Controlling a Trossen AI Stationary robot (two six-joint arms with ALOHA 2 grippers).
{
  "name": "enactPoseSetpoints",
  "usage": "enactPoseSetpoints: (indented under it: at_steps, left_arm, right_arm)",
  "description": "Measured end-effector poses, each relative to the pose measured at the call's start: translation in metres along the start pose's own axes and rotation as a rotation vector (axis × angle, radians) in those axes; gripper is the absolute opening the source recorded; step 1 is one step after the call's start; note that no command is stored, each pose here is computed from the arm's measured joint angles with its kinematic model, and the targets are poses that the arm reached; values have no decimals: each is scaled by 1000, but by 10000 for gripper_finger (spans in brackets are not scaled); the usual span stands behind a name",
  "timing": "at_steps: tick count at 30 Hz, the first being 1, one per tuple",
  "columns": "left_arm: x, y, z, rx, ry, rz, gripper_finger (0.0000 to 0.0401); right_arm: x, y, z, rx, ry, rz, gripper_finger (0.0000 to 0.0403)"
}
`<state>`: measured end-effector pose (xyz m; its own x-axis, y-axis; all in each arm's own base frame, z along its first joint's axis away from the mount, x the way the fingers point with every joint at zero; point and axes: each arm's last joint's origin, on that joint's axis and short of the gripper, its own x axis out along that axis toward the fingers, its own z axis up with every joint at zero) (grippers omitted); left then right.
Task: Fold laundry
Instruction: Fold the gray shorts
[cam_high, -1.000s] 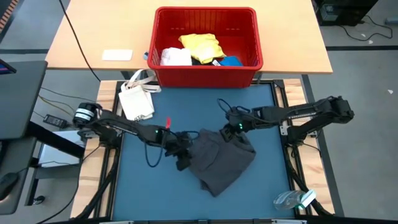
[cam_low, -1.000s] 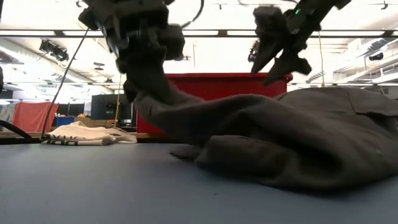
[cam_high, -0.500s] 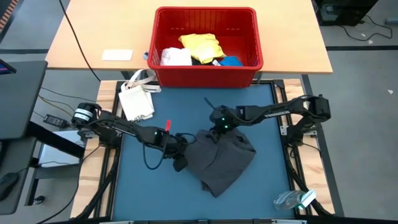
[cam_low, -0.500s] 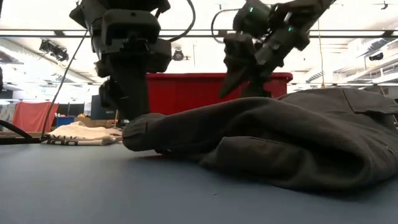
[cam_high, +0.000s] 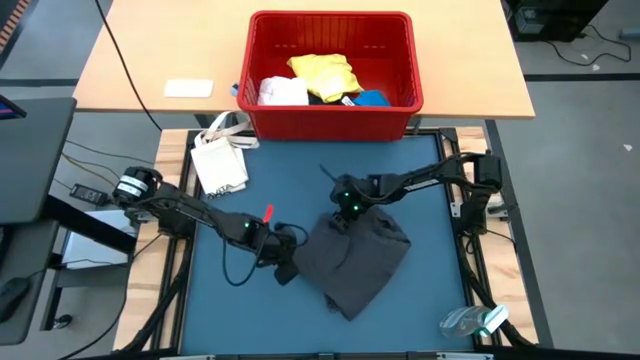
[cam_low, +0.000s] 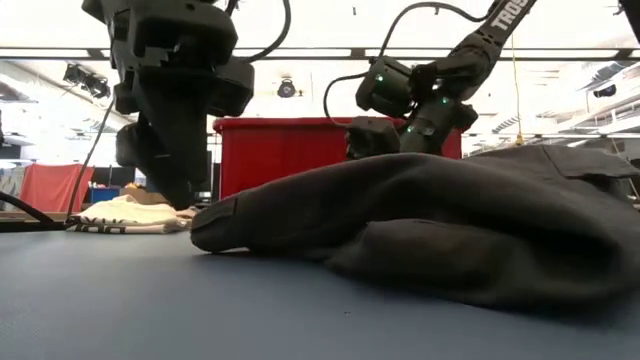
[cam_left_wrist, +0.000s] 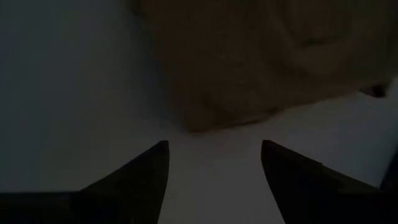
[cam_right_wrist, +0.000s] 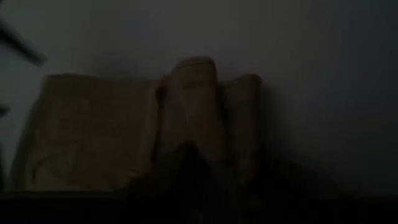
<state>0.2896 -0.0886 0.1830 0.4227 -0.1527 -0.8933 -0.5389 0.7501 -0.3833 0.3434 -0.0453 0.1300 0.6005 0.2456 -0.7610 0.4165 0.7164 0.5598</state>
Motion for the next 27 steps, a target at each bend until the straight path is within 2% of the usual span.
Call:
enactPoseSetpoints:
  at_steps: [2, 3, 4, 7, 13, 17, 19, 21, 23, 27]
  left_arm:
    - [-5, 1, 1, -14, -4, -1, 259]
    - [-9, 1, 2, -17, -13, -12, 259]
    - [-14, 2, 3, -21, -20, -17, 258]
    - [-32, 5, 8, -36, -80, -32, 258]
    - [-88, 22, 26, -41, -337, -46, 259]
    - [-132, 40, 33, -64, -532, -55, 259]
    - [-153, 49, 34, -68, -617, -72, 259]
    - [-170, 55, 31, -52, -674, -88, 259]
    - [-183, 60, 27, -28, -714, -98, 259]
    - [-187, 58, 21, 51, -715, -100, 259]
  right_arm:
    - [-9, 8, 0, -25, -8, 34, 58]
    - [-17, 14, 2, -50, -31, 52, 33]
    - [-28, 21, 5, -74, -72, 65, 25]
    - [-68, 43, 13, -147, -261, 8, 23]
    - [-168, 87, 24, -510, -736, -64, 21]
    - [-225, 107, 19, -769, -957, -116, 21]
    - [-245, 114, 14, -840, -1025, -118, 21]
    - [-255, 118, 7, -850, -1027, -70, 21]
    - [-249, 120, 0, -830, -942, -9, 21]
    - [-201, 125, -23, -768, -687, 69, 21]
